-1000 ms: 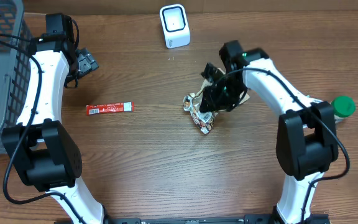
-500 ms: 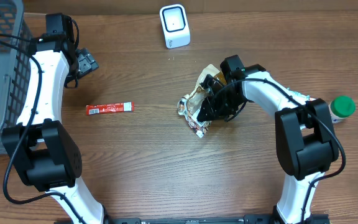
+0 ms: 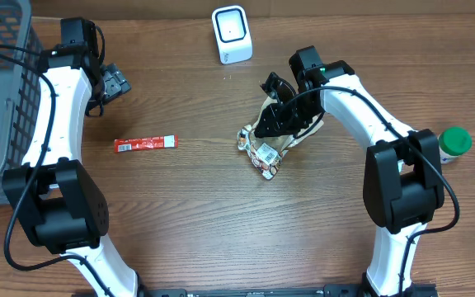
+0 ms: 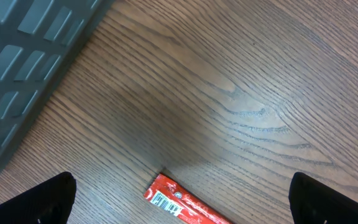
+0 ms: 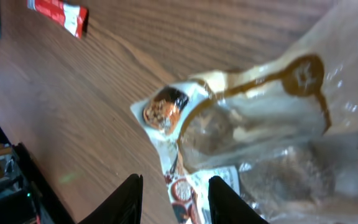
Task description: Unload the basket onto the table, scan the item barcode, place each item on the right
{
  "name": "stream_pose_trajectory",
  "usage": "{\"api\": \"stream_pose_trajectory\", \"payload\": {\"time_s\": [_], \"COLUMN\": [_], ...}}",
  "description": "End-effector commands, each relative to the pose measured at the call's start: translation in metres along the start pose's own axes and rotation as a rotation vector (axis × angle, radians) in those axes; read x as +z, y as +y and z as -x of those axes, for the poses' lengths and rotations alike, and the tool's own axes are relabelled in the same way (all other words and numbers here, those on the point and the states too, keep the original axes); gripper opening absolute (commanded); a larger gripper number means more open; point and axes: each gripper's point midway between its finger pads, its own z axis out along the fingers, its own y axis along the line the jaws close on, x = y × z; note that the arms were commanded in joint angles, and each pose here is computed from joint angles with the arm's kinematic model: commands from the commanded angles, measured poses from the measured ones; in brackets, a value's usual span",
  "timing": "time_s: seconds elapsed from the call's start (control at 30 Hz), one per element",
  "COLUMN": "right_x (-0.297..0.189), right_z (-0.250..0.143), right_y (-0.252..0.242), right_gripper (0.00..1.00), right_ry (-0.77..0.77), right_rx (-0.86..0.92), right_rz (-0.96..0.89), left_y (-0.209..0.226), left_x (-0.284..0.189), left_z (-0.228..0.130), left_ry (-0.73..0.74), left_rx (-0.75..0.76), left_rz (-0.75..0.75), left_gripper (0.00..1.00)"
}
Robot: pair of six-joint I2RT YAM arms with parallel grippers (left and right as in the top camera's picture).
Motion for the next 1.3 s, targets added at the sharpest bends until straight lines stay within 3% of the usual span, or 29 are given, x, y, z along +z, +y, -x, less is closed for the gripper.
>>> {"api": "stream_pose_trajectory", "payload": {"time_s": [0.0,0.37,0.53,0.77,0.93,1.1,1.17,1.27], "right_x": [0.002,0.04,0.055,0.055,0.032,-0.009,-0.022,-0.042], "right_z": [0.004,-0.015,-0.022,-0.012,0.012,0.038,0.047,0.053], "right_y": [0.002,-0.024,-0.053,-0.034,-0.001,0.021,0.014,-0.041], "right_gripper": [0.35,0.31,0.31,0.33,0.47,0.56,0.61,0.87], "right_ry": [-0.02,-0.043,-0.072,-0.105,-0.157,-0.224,-0.254,-0.29], "right_rx": [-0.028,-0.05,-0.008,-0.006,-0.057,-0.11,-0.115,-0.084], "right_rz": [0.008,0.001,-0.105,-0.001,0.111,0.071,-0.031,-0.389], "left_y": [-0.006,-0.006,-0.006,-0.006,-0.006,-0.006,-0.006,-0.006], "left_x": [-0.008,-0.008,-0.008,-0.008,-0.008,-0.008,-0.008,-0.008], "left_z": [0.006,0.006,0.006,0.006,0.006,0.006,0.006,0.006], "left_ry": [-0.022,-0.022,-0.022,-0.022,-0.022,-0.022,-0.022,-0.022], "left_rx": [-0.006,-0.005,-0.006,-0.005,-0.006,-0.005,-0.005,-0.005], "left_rz": [-0.02,-0.02,-0.02,-0.02,-0.02,-0.02,-0.02,-0.02], "left_gripper": [1.0,0.99,1.0,1.0,1.0,1.0,1.0,1.0]}}
